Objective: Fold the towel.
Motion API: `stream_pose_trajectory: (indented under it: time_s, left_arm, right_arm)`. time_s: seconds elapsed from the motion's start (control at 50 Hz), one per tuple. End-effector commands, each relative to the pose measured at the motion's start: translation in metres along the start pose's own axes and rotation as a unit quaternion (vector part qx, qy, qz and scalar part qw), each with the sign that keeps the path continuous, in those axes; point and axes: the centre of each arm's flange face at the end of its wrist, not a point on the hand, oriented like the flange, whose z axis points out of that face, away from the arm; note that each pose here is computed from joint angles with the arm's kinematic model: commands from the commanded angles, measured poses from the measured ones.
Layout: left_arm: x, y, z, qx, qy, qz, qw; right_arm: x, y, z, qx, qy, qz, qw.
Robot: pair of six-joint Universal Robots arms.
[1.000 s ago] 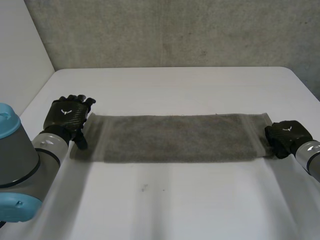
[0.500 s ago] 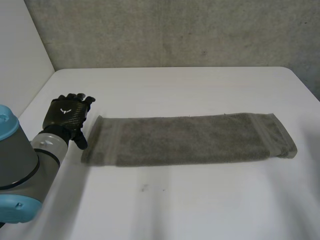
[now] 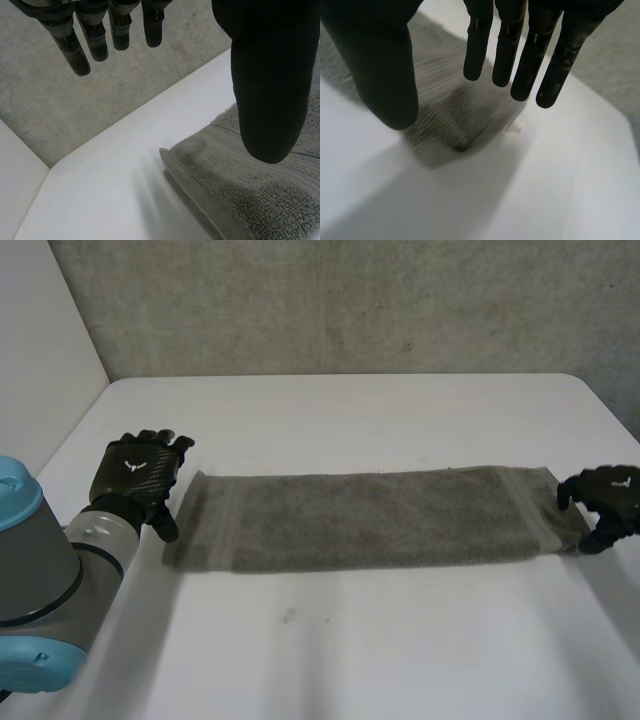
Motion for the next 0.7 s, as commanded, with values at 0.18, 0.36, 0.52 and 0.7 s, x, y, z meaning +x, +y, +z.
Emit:
stream_pose_trajectory:
  time_s: [0.18,0.36,0.52,0.7]
  left_arm:
    - [0.000,0.000,0.001,0.002,0.000,-0.001,1.000]
    - [0.000,0.001,0.001,0.001,0.000,0.000,1.000]
    - [-0.001,0.000,0.002,0.003,-0.002,0.000,1.000]
    - [-0.002,0.000,0.002,0.004,-0.004,-0.001,1.000]
  right_arm:
    - [-0.007,0.021,0.010,-0.026,-0.018,-0.001,0.999]
    - [-0.001,0.025,0.020,-0.014,0.000,-0.011,1.000]
    - [0.040,0.027,0.023,-0.050,0.148,-0.033,0.987]
    - [0.070,0.017,0.014,-0.037,0.244,-0.054,0.968]
